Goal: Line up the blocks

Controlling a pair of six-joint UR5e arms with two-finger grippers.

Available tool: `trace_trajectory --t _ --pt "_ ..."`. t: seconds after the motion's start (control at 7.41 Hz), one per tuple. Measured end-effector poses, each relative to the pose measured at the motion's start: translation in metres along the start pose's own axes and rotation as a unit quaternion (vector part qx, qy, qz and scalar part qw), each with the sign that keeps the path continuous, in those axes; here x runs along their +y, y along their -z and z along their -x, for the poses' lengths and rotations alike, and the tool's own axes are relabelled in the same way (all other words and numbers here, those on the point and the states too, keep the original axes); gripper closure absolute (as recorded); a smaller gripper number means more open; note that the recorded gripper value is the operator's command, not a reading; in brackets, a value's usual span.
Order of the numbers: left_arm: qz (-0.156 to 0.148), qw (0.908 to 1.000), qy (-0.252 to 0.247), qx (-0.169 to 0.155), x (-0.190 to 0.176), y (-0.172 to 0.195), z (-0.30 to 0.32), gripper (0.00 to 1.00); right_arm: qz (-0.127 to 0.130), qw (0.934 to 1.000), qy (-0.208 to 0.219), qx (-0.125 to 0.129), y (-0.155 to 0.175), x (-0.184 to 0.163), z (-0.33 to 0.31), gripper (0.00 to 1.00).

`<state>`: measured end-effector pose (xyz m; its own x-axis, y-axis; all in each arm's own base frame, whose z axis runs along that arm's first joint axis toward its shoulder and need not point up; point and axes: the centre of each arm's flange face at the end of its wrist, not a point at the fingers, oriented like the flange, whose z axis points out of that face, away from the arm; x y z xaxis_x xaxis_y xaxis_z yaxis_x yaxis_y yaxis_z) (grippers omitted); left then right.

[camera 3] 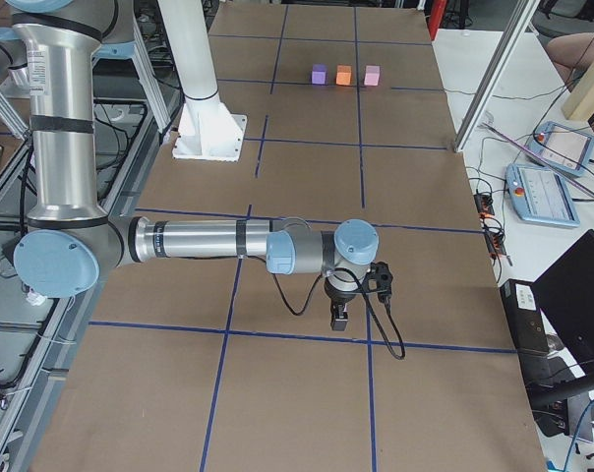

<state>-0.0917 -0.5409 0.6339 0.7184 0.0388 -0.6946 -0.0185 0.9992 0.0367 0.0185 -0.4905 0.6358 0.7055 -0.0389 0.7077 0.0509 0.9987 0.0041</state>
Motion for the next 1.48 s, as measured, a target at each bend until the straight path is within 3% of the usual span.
trace_trajectory --t 0.27,0.67,0.94,1.48 --pt "-0.003 1.0 0.007 0.003 0.0005 0.0028 0.001 0.0 0.0 1.0 0.0 0.0 -0.0001 0.0001 -0.0001 0.0" --pt "-0.013 0.997 0.077 0.002 -0.0041 0.0057 -0.0017 0.0 0.0 1.0 0.0 0.0 0.0 0.0 0.0 0.0" --pt "-0.034 0.9972 0.067 0.002 -0.0039 0.0071 -0.003 0.0 0.0 1.0 0.0 0.0 0.0 0.0 0.0 0.0" --pt "-0.041 0.9973 0.06 0.001 -0.004 0.0095 -0.0049 0.0 0.0 1.0 0.0 0.0 0.0 0.0 0.0 0.0"
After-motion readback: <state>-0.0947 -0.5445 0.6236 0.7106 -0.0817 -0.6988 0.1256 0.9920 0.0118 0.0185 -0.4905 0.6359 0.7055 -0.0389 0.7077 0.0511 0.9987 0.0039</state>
